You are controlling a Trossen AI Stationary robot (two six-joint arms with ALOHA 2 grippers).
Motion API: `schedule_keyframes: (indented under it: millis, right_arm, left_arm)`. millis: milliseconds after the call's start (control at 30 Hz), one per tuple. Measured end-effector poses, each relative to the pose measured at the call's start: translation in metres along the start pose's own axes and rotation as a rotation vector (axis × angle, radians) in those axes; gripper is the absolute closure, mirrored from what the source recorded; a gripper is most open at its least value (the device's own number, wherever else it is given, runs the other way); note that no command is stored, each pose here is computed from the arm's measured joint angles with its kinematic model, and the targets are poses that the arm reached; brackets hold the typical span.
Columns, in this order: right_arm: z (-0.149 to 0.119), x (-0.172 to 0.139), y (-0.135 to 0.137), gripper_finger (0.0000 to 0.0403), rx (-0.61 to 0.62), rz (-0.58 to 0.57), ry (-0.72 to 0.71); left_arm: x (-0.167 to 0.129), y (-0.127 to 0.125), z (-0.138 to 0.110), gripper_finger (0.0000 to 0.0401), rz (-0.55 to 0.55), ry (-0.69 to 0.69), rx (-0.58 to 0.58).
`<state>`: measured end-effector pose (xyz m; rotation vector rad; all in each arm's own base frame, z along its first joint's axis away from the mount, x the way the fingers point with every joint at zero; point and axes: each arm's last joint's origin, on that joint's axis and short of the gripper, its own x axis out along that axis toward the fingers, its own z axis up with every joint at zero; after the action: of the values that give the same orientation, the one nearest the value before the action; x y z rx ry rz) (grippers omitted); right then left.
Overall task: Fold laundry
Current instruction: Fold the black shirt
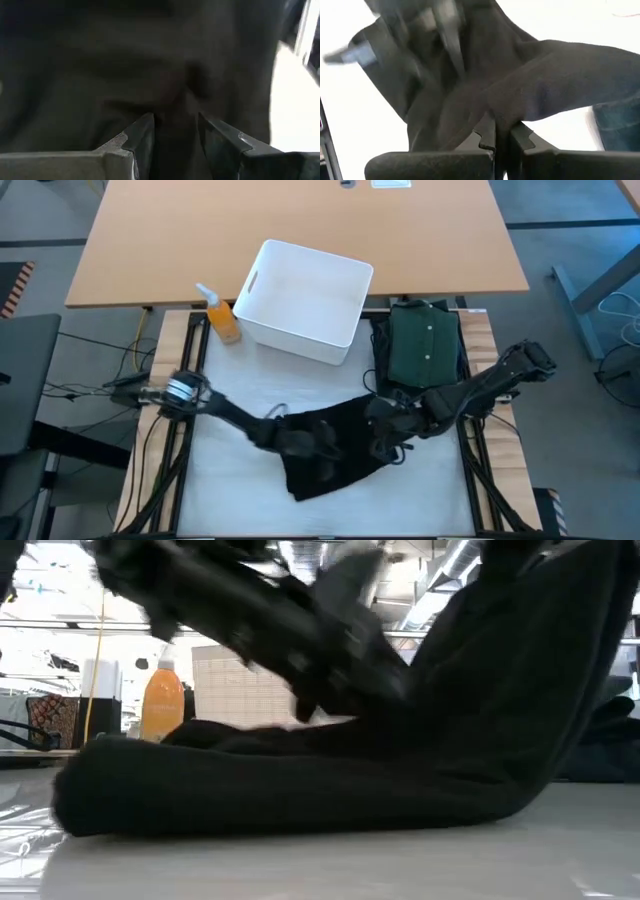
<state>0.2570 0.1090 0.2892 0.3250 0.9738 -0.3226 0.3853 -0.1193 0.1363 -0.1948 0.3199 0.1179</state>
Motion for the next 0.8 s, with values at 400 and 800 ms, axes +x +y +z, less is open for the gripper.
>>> schedule_keyframes:
  millis: [400,800]
  right_arm:
    - [0.030,-0.009,0.030,0.0373,-0.051,0.041,0.030]
    - [0.025,-0.005,0.033,0.0370,-0.060,-0.001,0.061]
  left_arm:
    - [0.083,0.016,0.007,0.0260,0.044,0.225,0.014]
    - [-0.079,-0.010,0.071,0.0260,0.193,0.295,0.238]
